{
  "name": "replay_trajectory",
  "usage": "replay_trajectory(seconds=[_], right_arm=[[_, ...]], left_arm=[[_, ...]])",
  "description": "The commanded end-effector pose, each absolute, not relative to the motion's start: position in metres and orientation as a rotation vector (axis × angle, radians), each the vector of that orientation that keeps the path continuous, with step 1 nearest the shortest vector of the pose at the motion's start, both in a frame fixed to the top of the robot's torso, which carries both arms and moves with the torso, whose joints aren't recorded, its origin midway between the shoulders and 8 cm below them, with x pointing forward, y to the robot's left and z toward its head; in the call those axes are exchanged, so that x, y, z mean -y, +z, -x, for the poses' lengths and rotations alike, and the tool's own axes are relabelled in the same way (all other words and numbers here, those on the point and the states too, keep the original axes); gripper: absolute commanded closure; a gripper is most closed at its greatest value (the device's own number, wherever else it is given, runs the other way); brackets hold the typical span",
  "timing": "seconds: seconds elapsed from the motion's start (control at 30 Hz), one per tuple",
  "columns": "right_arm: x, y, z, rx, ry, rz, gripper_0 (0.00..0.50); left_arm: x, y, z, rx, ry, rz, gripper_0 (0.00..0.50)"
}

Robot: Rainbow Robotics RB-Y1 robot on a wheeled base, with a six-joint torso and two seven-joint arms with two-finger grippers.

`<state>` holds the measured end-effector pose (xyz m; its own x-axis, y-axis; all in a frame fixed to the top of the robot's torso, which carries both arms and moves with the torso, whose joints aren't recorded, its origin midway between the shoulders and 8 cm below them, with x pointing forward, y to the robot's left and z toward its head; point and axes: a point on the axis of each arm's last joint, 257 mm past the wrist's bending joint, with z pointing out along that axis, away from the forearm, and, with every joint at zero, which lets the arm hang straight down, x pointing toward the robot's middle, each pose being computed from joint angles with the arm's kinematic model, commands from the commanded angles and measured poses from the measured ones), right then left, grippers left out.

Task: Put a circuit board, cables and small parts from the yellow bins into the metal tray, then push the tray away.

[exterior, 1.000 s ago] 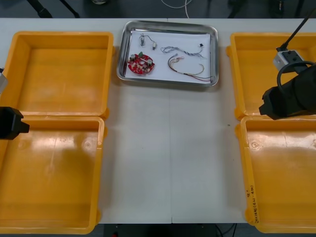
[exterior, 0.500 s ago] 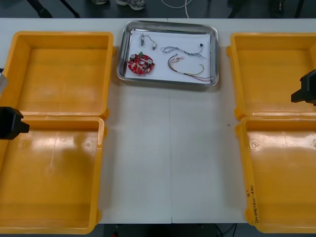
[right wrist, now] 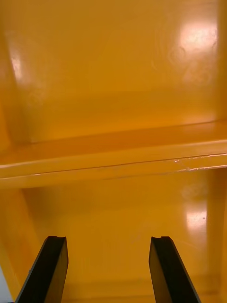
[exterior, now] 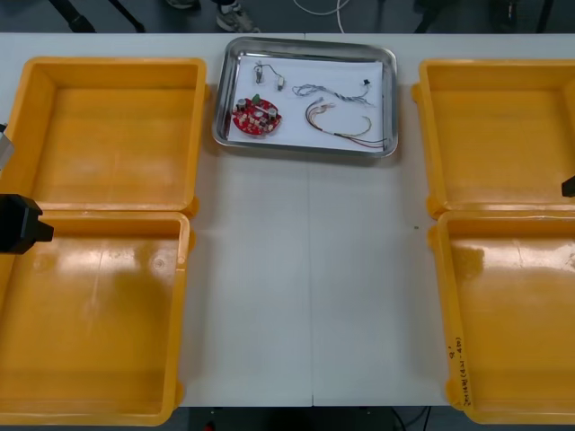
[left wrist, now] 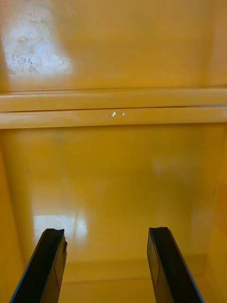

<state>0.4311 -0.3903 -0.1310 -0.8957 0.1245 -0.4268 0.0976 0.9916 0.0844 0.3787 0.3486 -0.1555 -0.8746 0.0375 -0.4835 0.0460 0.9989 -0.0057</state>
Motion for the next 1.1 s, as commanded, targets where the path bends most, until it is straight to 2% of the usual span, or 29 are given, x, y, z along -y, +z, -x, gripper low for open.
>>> replay_trajectory(seconds=[0.03, 0.37, 1.1], right_arm=[[0.415, -0.137, -0.417, -2.706, 0.038, -0.182, 0.000], [0.429, -0.135, -0.410, -2.710, 0.006, -0.169, 0.000], [0.429, -0.137, -0.408, -2.716, 0.013, -0.162, 0.000]], left_arm=[[-0.363, -0.142, -0.375, -2.612, 0.061, -0.136, 0.000], [-0.363, -0.142, -0.375, -2.612, 0.061, -0.136, 0.000], [-0.363, -0.142, -0.375, -2.612, 0.061, -0.136, 0.000]])
